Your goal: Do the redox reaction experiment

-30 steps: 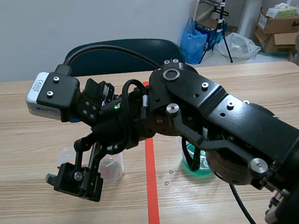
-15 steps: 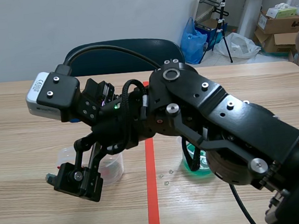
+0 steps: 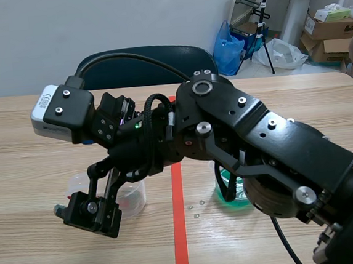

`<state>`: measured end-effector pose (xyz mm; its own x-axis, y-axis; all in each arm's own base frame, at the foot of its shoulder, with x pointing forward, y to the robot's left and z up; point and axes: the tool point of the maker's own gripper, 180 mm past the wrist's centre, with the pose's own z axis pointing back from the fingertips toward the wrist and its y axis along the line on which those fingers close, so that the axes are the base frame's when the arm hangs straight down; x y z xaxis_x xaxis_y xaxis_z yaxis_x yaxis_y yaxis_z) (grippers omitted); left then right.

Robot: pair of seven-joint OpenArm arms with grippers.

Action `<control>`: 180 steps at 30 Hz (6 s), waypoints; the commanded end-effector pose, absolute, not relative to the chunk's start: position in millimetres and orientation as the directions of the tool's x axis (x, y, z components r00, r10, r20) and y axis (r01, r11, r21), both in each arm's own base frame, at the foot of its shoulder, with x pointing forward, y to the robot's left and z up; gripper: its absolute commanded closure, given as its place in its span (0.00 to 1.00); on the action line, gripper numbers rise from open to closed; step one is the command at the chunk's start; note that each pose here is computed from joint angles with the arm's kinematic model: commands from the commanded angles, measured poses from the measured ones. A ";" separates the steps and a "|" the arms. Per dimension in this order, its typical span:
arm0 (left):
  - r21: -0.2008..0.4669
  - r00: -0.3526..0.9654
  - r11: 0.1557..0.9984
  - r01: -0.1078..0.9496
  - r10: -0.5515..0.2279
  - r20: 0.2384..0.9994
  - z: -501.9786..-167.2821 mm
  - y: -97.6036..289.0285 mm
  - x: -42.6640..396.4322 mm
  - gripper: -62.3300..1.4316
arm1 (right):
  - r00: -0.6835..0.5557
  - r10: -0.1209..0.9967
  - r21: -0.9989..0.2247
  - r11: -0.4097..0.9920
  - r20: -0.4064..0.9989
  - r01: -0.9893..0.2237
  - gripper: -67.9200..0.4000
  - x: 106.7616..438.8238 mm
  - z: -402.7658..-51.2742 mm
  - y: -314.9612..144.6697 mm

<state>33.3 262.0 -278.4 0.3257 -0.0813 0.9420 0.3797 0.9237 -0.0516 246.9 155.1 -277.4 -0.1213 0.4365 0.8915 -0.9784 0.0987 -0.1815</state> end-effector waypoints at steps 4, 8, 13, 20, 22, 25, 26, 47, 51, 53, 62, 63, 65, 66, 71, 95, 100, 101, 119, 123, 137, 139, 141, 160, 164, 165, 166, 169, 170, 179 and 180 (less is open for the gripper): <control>-0.055 0.304 0.923 0.382 -0.069 0.950 -273.7 259.5 36.3 0.00 | -0.134 0.410 -0.196 0.113 0.902 -0.974 0.00 253.0 -267.0 156.1; -0.055 0.304 0.923 0.382 -0.069 0.950 -273.7 259.5 36.3 0.00 | -0.134 0.410 -0.196 0.113 0.902 -0.974 0.00 253.0 -267.1 156.1; -0.055 0.304 0.923 0.382 -0.069 0.950 -273.7 259.5 36.3 0.00 | -0.134 0.410 -0.196 0.113 0.902 -0.974 0.00 253.0 -267.0 156.1; -0.055 0.304 0.923 0.382 -0.069 0.950 -273.6 259.5 36.4 0.00 | -0.135 0.407 -0.196 0.113 0.904 -0.974 0.00 252.9 -266.5 156.4; -0.055 0.303 0.923 0.381 -0.068 0.950 -273.5 259.5 36.4 0.00 | -0.135 0.407 -0.196 0.113 0.904 -0.974 0.00 252.9 -266.5 156.4; -0.055 0.303 0.923 0.381 -0.068 0.950 -273.5 259.5 36.4 0.00 | -0.135 0.407 -0.196 0.113 0.904 -0.974 0.00 252.9 -266.5 156.4; -0.055 0.303 0.923 0.381 -0.068 0.950 -273.5 259.5 36.4 0.00 | -0.135 0.407 -0.196 0.113 0.904 -0.974 0.00 252.9 -266.5 156.4; -0.055 0.301 0.923 0.381 -0.067 0.951 -273.1 259.5 36.5 0.00 | -0.135 0.399 -0.196 0.117 0.907 -0.973 0.00 253.6 -265.3 156.0; -0.055 0.301 0.923 0.381 -0.067 0.951 -273.2 259.5 36.5 0.00 | -0.134 0.342 -0.196 0.154 0.930 -0.968 0.00 257.7 -258.8 151.7; -0.055 0.302 0.923 0.381 -0.068 0.951 -273.3 259.5 36.4 0.00 | -0.130 0.292 -0.189 0.183 0.948 -0.965 0.00 258.5 -255.2 147.4; -0.055 0.301 0.923 0.381 -0.068 0.951 -273.2 259.5 36.5 0.00 | -0.119 0.191 -0.165 0.242 0.974 -0.956 0.00 249.7 -258.2 119.7; -0.055 0.301 0.923 0.381 -0.068 0.951 -273.2 259.5 36.5 0.00 | -0.121 0.184 -0.165 0.248 0.976 -0.955 0.00 248.0 -258.0 116.8; -0.055 0.301 0.923 0.381 -0.068 0.951 -273.2 259.5 36.5 0.00 | -0.132 0.166 -0.172 0.264 0.977 -0.949 0.00 245.7 -254.6 110.3; -0.055 0.301 0.923 0.381 -0.068 0.951 -273.2 259.5 36.5 0.00 | -0.140 0.160 -0.180 0.272 0.977 -0.945 0.00 244.7 -252.2 107.0; -0.055 0.301 0.923 0.381 -0.068 0.951 -273.2 259.5 36.5 0.00 | -0.173 0.147 -0.214 0.338 0.974 -0.917 0.00 242.0 -234.8 83.8; -0.041 0.211 0.978 0.207 -0.004 0.978 -254.6 249.2 51.0 0.00 | -0.119 0.078 -0.143 0.553 0.990 -0.821 0.00 207.1 -176.4 -24.3; -0.022 0.179 0.967 0.255 -0.025 0.984 -241.3 220.0 68.1 0.00 | -0.113 0.069 -0.132 0.583 0.991 -0.802 0.00 200.1 -170.8 -36.3; -0.017 0.178 0.964 0.264 -0.032 0.983 -239.8 214.4 70.4 0.00 | -0.108 0.069 -0.128 0.593 0.992 -0.795 0.00 200.2 -169.8 -39.8; 0.048 0.164 0.949 0.312 -0.104 0.981 -223.4 181.5 91.9 0.00 | -0.129 0.105 -0.166 0.660 0.986 -0.732 0.00 206.2 -153.3 -71.0; 0.051 0.161 0.948 0.314 -0.107 0.981 -222.2 180.6 92.4 0.00 | -0.125 0.110 -0.166 0.660 0.986 -0.733 0.00 206.4 -154.4 -71.0; 0.053 0.179 0.947 0.317 -0.114 0.977 -225.0 180.1 92.7 0.00 | -0.107 0.138 -0.172 0.659 0.985 -0.733 0.00 207.3 -160.1 -71.7; 0.053 0.179 0.947 0.317 -0.114 0.977 -224.9 180.1 92.7 0.00 | -0.106 0.138 -0.171 0.658 0.985 -0.733 0.00 207.2 -160.2 -71.6; 0.053 0.179 0.947 0.317 -0.114 0.977 -224.9 180.1 92.7 0.00 | -0.106 0.138 -0.171 0.658 0.985 -0.733 0.00 207.2 -160.3 -71.6; 0.052 0.178 0.947 0.317 -0.114 0.977 -224.8 180.1 92.7 0.00 | -0.103 0.139 -0.169 0.657 0.985 -0.735 0.00 206.9 -160.9 -71.3; 0.052 0.178 0.947 0.317 -0.114 0.977 -224.8 180.1 92.7 0.00 | -0.103 0.139 -0.169 0.657 0.985 -0.735 0.00 206.9 -160.8 -71.3; 0.052 0.177 0.947 0.317 -0.114 0.978 -224.6 180.1 92.7 0.00 | -0.103 0.139 -0.170 0.657 0.985 -0.735 0.00 206.9 -160.9 -71.3; 0.052 0.176 0.947 0.317 -0.113 0.978 -224.3 180.0 92.8 0.00 | -0.103 0.139 -0.170 0.657 0.985 -0.735 0.00 206.9 -160.9 -71.4; 0.052 0.176 0.947 0.317 -0.113 0.978 -224.3 180.0 92.8 0.00 | -0.103 0.139 -0.170 0.657 0.985 -0.735 0.00 206.9 -160.9 -71.4; 0.052 0.176 0.947 0.317 -0.113 0.978 -224.3 180.0 92.8 0.00 | -0.103 0.139 -0.170 0.657 0.985 -0.735 0.00 206.9 -160.9 -71.4; 0.052 0.175 0.947 0.317 -0.113 0.978 -224.2 180.0 92.8 0.00 | -0.084 0.159 -0.169 0.657 0.984 -0.735 0.00 207.3 -165.7 -72.0; 0.052 0.175 0.947 0.317 -0.113 0.978 -224.2 180.0 92.8 0.00 | -0.084 0.159 -0.169 0.657 0.984 -0.735 0.00 207.3 -165.7 -72.0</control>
